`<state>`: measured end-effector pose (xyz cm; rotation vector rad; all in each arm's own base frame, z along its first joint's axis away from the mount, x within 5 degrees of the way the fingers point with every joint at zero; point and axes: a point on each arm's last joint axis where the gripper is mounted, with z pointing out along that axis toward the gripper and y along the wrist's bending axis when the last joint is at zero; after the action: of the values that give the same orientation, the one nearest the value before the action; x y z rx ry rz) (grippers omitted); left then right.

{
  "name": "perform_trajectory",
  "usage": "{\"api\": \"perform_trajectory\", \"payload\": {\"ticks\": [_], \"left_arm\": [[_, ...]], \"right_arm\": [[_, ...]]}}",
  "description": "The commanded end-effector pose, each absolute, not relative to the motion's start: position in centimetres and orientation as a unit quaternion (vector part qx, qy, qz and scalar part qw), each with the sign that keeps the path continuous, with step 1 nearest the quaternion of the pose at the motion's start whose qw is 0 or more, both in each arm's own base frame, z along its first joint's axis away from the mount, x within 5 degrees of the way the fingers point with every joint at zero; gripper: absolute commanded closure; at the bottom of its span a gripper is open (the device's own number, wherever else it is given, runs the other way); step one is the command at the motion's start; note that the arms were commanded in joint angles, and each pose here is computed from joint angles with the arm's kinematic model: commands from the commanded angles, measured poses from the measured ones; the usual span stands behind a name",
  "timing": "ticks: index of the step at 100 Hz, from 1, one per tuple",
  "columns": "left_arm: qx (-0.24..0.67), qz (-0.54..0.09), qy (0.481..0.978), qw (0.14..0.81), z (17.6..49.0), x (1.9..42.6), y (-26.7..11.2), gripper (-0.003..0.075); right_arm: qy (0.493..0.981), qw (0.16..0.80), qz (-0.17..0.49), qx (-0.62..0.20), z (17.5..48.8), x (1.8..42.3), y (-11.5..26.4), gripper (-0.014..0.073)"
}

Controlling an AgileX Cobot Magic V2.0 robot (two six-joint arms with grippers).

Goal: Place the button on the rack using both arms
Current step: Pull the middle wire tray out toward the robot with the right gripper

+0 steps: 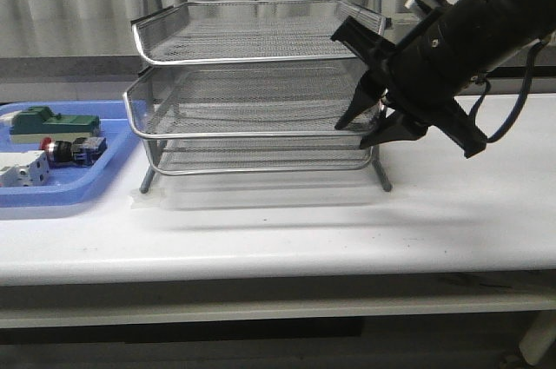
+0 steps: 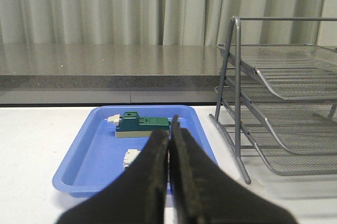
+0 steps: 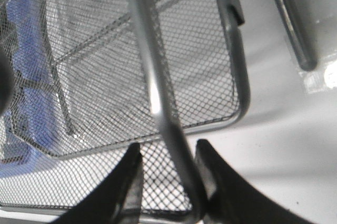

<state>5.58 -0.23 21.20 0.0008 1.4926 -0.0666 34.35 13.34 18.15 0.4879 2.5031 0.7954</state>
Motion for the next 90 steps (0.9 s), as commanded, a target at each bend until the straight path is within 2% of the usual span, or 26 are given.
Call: {"api": "perform_trajectory", "payload": {"ticks": [1,47,90], "left_arm": [[0.001,-0.037,0.656,0.754,20.5,5.5,-0.3,0.0716],[0.001,-0.037,0.656,0.754,20.5,5.5,-0.3,0.0716],[0.001,-0.037,0.656,0.754,20.5,5.5,-0.3,0.0716]], "right_arm": [[0.932,0.228,0.26,0.111,17.5,32.5,13.6,0.0511],[0.945,0.21,0.239,0.075,16.4,26.1,14.4,0.0511],[0.938,0.235,0.246,0.07,17.9,23.8,13.5,0.0499]]}}
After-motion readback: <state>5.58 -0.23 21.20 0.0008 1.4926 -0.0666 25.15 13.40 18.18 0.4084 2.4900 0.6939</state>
